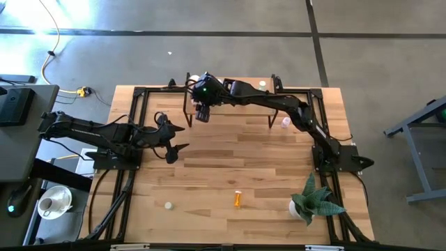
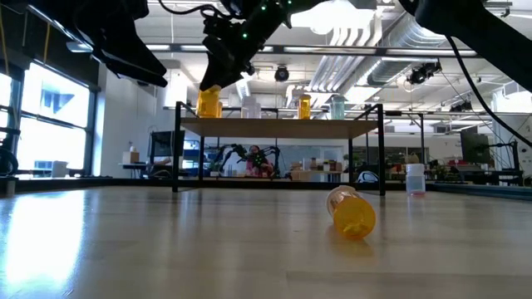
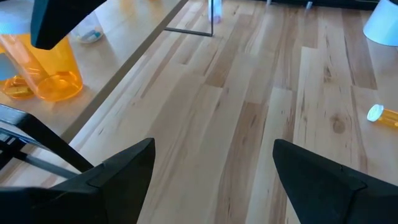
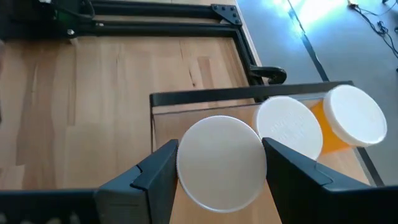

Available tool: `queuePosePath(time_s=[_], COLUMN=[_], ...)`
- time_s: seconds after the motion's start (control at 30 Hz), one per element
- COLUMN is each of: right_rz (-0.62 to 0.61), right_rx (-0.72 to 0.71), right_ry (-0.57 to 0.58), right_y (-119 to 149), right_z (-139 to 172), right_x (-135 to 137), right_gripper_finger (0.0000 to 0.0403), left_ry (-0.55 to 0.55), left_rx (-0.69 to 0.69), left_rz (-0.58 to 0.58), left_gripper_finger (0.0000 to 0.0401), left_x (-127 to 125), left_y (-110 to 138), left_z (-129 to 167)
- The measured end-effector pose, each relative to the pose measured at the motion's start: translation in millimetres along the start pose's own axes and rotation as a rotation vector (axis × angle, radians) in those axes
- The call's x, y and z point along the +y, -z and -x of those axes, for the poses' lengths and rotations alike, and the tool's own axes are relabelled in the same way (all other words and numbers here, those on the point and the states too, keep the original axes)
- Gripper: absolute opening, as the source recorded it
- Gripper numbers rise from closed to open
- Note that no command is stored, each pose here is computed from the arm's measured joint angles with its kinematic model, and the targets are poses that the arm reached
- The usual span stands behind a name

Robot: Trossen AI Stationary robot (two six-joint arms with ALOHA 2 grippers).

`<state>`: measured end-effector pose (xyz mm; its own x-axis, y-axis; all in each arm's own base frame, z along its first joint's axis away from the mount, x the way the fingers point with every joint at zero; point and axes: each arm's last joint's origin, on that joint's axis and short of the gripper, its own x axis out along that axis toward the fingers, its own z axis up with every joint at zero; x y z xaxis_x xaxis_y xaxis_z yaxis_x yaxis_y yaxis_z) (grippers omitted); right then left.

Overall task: Pick and place medicine bottles onto shelf by color
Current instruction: Put the large orange pill bottle on the shelf aligned with the other large orange pill bottle

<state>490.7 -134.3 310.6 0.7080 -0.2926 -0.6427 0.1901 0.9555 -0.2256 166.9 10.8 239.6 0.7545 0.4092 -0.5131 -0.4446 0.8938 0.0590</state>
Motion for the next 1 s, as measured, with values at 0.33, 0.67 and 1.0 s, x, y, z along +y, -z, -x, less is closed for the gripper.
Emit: queuePosePath(time_s=[0.33, 0.67, 1.0], right_rz=[-0.039, -0.040, -0.030], right_rx=[-0.002, 0.001, 0.009], right_ry=[-0.058, -0.057, -0.022], right_y=[1.8, 2.3, 2.5], right_z=[-0.7, -0.9, -1.1], right_x=[-3.7, -4.6, -5.1], right_gripper_finger=[0.0200, 0.0200, 0.0239], left_ry=[-0.002, -0.002, -0.002], left_rx=[0.000, 0.000, 0.000], left_rz=[0.000, 0.000, 0.000], left_gripper_finger=[0.0315, 0.0315, 0.0315], left_x=[0.1, 0.1, 0.1], left_y=[0.0, 0.0, 0.0], left_z=[0.0, 0.0, 0.0])
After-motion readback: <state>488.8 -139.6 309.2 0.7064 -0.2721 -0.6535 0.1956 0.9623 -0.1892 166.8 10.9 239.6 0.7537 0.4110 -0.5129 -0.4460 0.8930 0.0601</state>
